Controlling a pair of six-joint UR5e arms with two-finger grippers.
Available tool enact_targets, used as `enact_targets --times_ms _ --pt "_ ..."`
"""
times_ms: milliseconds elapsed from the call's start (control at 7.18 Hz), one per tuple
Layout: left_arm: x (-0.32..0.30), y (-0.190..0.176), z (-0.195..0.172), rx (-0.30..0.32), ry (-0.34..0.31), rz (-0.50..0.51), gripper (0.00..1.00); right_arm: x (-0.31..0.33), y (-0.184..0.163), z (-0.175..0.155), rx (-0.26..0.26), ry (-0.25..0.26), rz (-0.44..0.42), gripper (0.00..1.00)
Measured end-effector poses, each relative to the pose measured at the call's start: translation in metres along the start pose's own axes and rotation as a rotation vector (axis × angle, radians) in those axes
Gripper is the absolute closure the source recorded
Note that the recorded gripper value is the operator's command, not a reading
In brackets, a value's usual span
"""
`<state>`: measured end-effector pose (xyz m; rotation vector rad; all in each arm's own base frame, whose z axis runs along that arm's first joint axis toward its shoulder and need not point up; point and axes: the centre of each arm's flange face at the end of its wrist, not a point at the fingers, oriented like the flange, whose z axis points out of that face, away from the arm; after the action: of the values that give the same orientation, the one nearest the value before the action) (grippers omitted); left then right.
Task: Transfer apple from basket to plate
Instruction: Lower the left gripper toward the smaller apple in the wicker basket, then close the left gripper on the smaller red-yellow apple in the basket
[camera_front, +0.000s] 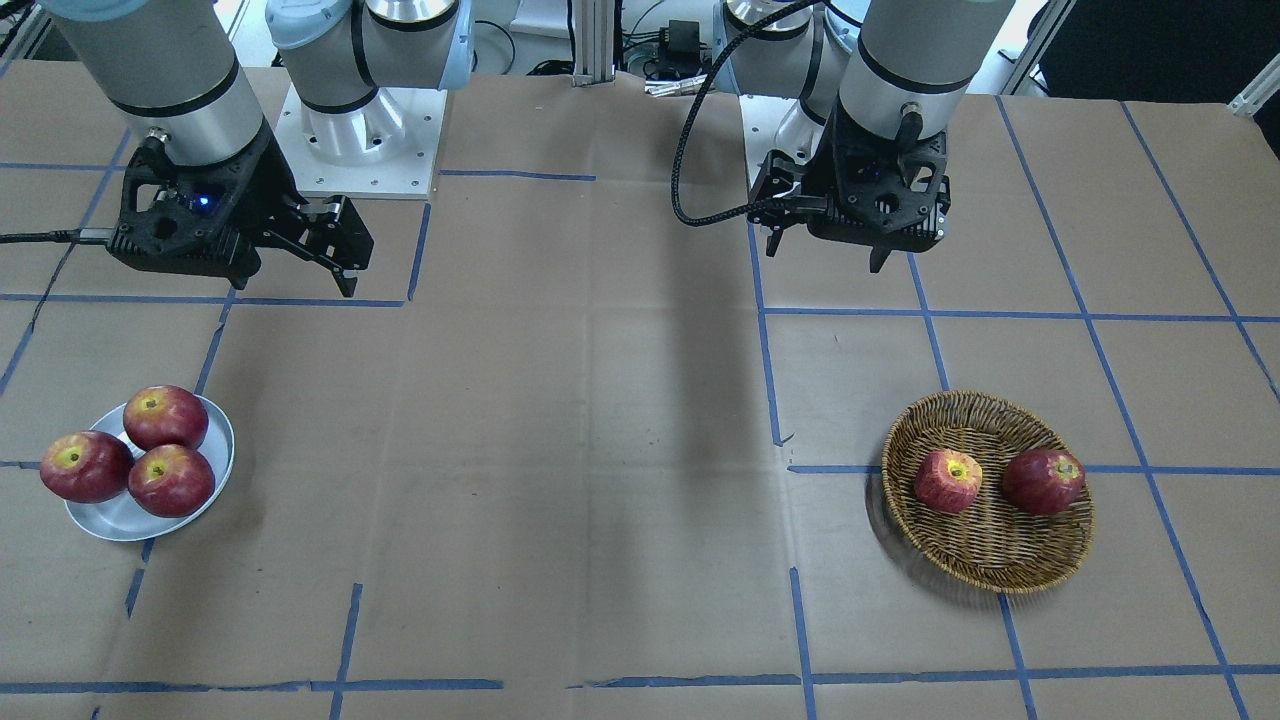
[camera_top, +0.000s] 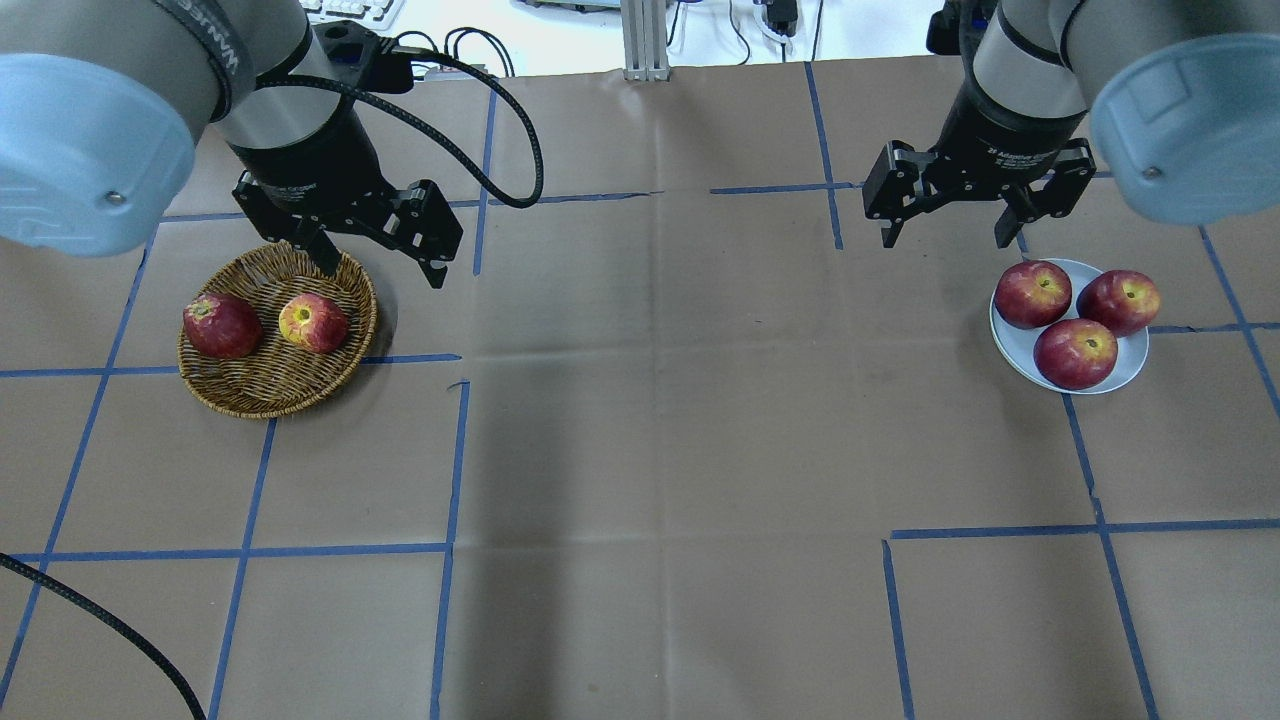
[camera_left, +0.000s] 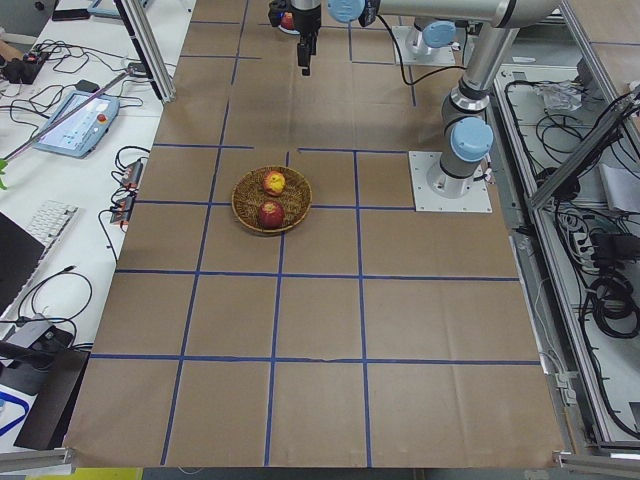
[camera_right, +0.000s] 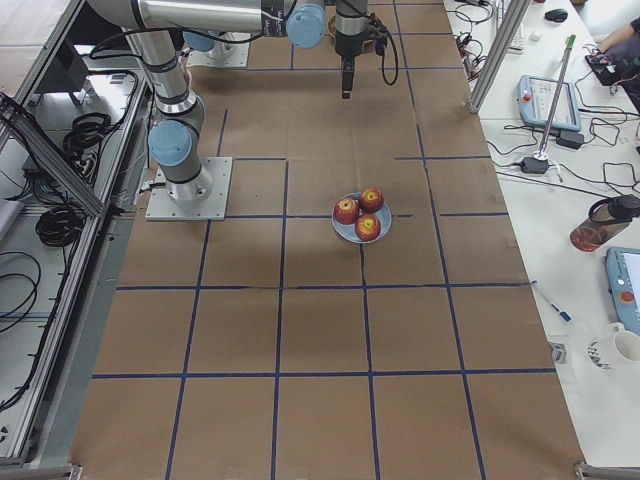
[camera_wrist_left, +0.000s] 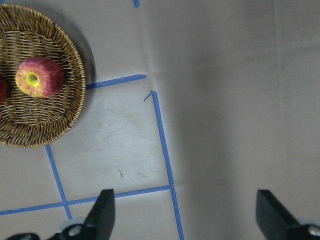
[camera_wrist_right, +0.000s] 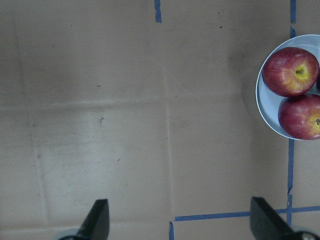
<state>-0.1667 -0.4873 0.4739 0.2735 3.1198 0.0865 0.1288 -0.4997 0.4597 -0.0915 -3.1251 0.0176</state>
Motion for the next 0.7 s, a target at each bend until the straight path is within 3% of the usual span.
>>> enact_targets --times_ms 418,697 --pt "-0.022 0.001 0.026 -0.063 0.01 -0.043 0.0 0.0 0.0 0.0 0.0 0.0 0.0 0.0" --pt "-0.068 -0.002 0.039 -0.071 0.022 -0.1 0.01 0.0 0.0 0.0 0.0 0.0 0.0 0.0"
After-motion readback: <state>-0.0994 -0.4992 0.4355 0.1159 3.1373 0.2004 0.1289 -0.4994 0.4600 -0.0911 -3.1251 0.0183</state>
